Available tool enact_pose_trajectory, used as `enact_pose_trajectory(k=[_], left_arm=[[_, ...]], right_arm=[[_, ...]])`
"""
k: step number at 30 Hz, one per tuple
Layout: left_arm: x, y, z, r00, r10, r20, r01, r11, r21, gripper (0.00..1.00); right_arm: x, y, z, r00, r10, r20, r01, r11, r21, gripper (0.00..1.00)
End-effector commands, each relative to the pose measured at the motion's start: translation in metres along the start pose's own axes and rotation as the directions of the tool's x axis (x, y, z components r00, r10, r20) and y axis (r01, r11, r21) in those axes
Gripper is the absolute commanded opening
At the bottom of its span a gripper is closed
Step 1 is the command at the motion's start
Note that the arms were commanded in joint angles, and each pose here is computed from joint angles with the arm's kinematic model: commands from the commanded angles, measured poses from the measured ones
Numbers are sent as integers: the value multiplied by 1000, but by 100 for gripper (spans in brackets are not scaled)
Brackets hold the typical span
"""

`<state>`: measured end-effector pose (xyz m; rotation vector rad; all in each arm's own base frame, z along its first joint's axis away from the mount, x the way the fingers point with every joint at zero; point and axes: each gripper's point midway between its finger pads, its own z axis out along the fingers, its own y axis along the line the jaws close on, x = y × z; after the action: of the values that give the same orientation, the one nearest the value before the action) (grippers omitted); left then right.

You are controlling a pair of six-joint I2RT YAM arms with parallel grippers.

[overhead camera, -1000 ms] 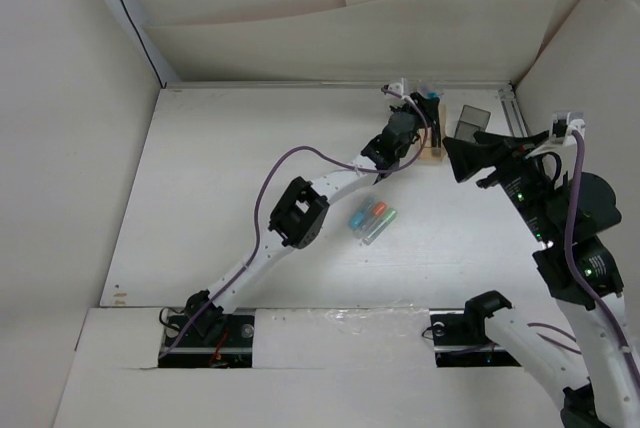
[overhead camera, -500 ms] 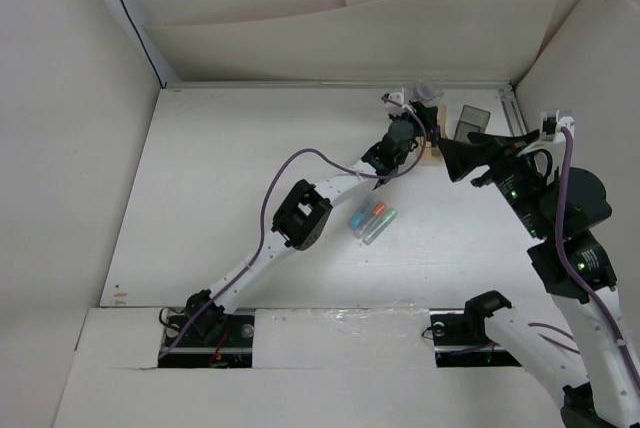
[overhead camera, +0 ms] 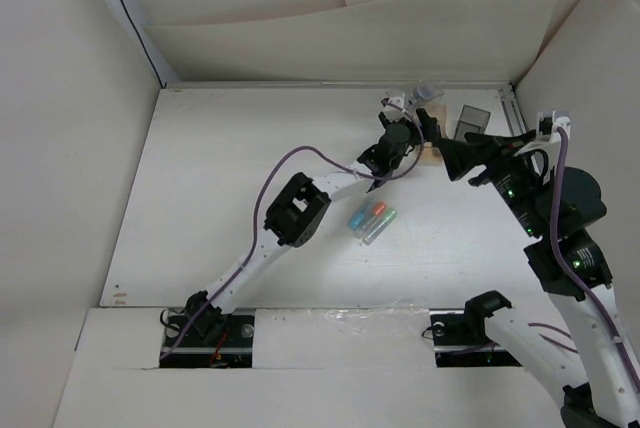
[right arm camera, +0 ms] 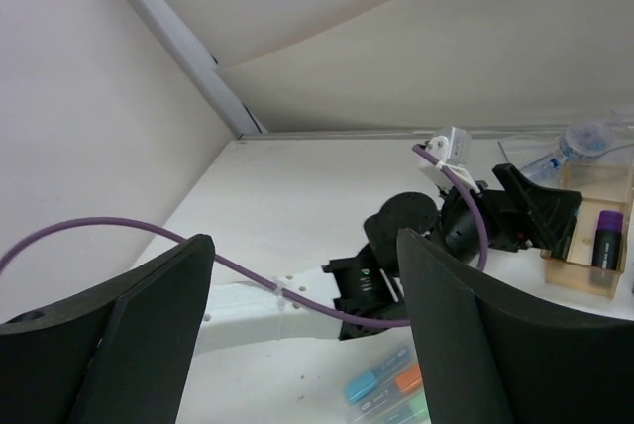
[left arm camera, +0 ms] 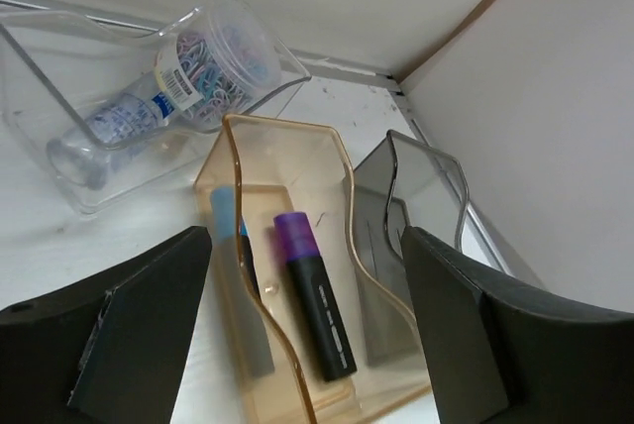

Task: Sort the stationery into containers
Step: Pick up the stationery from the center of the board.

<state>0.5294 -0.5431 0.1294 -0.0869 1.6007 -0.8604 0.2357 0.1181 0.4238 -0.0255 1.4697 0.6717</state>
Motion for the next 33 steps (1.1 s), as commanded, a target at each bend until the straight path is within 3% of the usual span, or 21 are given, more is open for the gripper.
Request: enact_pose_trajectory(k=[1,3,4,5,7,9,11,12,15,16,18,19,23,24,27,29,32,33], left_arm=[[-141,-83,-22,980,-55,192,28,990,139,75],[-164,-92,-34,974,-57,217,23,988,153,66],[-197,-107,-48,965,-70,254,25,984,177,62],[-192,-101,-54,970,-50,239,11,987,162,56],[-212,-104,-68,966,-55,254,17,988,151,49],[-234,-102,-91,965,-42,258,11,993,119,43],[-269,-109,-119,959,-52,280,20,993,115,37],[-250,-81,-125,974,-21,227,11,999,46,35],[-240,-53,-168,987,-72,145,74,997,-4,33],[-229,-39,-177,992,-80,98,83,996,-32,32],[-225,-40,-205,993,-109,38,109,994,2,32],[-185,-28,-224,995,-78,-54,76,997,-30,32],[-127,5,-277,979,-53,-197,27,991,-131,31],[-118,11,-286,972,-48,-228,20,992,-125,31],[-95,31,-319,950,-71,-306,29,990,-140,30],[-96,40,-336,947,-57,-317,12,990,-144,30],[-107,42,-352,950,-36,-311,-5,992,-129,30],[-105,50,-358,950,-19,-313,-25,990,-136,30]], right_arm=[[-20,2,0,997,-15,76,14,1000,2,80],[-24,0,-2,996,-15,93,13,1000,20,67],[-22,-3,-2,996,-15,85,12,999,33,59],[-24,-8,-6,995,-15,95,9,998,60,42],[-21,-13,-7,995,-5,100,-4,996,85,26],[-10,-22,-10,997,5,77,-14,993,120,13],[10,-35,-8,1000,7,29,-12,986,164,9],[26,-42,-3,1000,11,-19,-7,983,185,9],[88,-69,4,979,35,-199,19,965,260,14],[111,-76,8,963,46,-266,31,960,278,24],[150,-94,3,928,79,-364,50,941,334,34],[165,-101,3,912,89,-400,61,936,348,47],[205,-108,1,867,119,-485,67,935,349,73],[212,-102,2,852,122,-510,59,944,326,75],[246,-91,6,805,168,-569,7,957,291,76],[272,-90,3,767,187,-614,4,955,295,72],[294,-88,4,749,196,-633,14,950,311,58],[306,-90,5,730,219,-648,15,942,336,43]])
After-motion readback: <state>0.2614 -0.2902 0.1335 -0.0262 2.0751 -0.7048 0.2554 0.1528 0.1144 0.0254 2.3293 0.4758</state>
